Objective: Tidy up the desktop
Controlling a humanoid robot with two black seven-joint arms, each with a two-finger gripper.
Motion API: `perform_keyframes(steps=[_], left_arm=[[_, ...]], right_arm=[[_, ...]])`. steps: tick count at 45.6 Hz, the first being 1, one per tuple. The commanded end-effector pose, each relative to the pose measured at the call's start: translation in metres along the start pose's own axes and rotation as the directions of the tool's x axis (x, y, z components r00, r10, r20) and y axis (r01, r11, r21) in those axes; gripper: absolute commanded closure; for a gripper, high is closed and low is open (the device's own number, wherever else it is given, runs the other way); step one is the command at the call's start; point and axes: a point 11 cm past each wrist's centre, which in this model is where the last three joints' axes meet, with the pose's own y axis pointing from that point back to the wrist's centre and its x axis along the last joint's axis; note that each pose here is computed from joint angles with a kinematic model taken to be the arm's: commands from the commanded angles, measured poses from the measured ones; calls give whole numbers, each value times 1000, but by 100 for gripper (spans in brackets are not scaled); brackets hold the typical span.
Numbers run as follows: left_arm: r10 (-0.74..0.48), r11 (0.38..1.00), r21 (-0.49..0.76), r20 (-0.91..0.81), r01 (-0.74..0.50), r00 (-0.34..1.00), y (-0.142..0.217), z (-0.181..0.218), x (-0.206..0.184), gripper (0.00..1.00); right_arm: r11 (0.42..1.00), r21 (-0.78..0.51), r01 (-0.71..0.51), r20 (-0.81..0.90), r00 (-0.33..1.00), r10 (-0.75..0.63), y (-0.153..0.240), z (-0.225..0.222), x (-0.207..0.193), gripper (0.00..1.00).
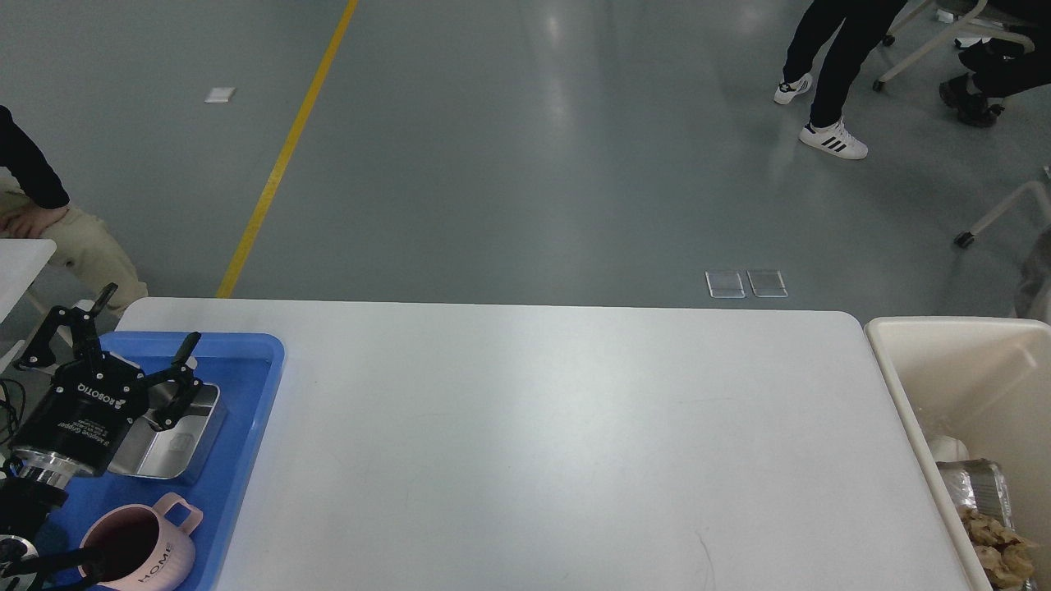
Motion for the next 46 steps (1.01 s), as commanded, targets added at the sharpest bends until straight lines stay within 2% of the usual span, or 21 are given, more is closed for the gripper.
perform_keyframes(steps=[1, 4, 9, 17, 25, 33, 40, 46], left_arm=[[3, 1000, 3, 1, -3, 1000, 1, 0, 1, 3], [4, 1000, 2, 1, -4, 1000, 2, 0, 1, 3], [5, 1000, 1, 5, -5, 1000, 2, 1, 2, 3], [2, 1000, -1, 5, -2, 1000, 1, 2, 2, 3], [-4, 1000, 0, 4, 4, 1000, 1, 2, 1, 3], [-22, 1000, -3, 6, 22, 1000, -1, 3, -1, 3], [-69, 998, -7, 13, 69, 998, -4, 8, -6, 3], [-85, 996, -16, 17, 86, 996, -11, 13, -3, 3]], right_arm=[[987, 96, 129, 35, 990, -133, -25, -38, -55, 0], [962, 121, 246, 63, 965, -255, -37, -46, -110, 0], [897, 173, 407, 92, 900, -427, -34, -67, -167, 0], [714, 344, 610, 171, 707, -686, -17, -116, -269, 0], [560, 545, 625, 275, 497, -823, -4, -159, -331, 0], [471, 725, 502, 387, 269, -882, 1, -189, -340, 0], [441, 792, 421, 429, 129, -894, 3, -187, -342, 0], [485, 794, 365, 489, 89, -868, -4, -176, -337, 0]])
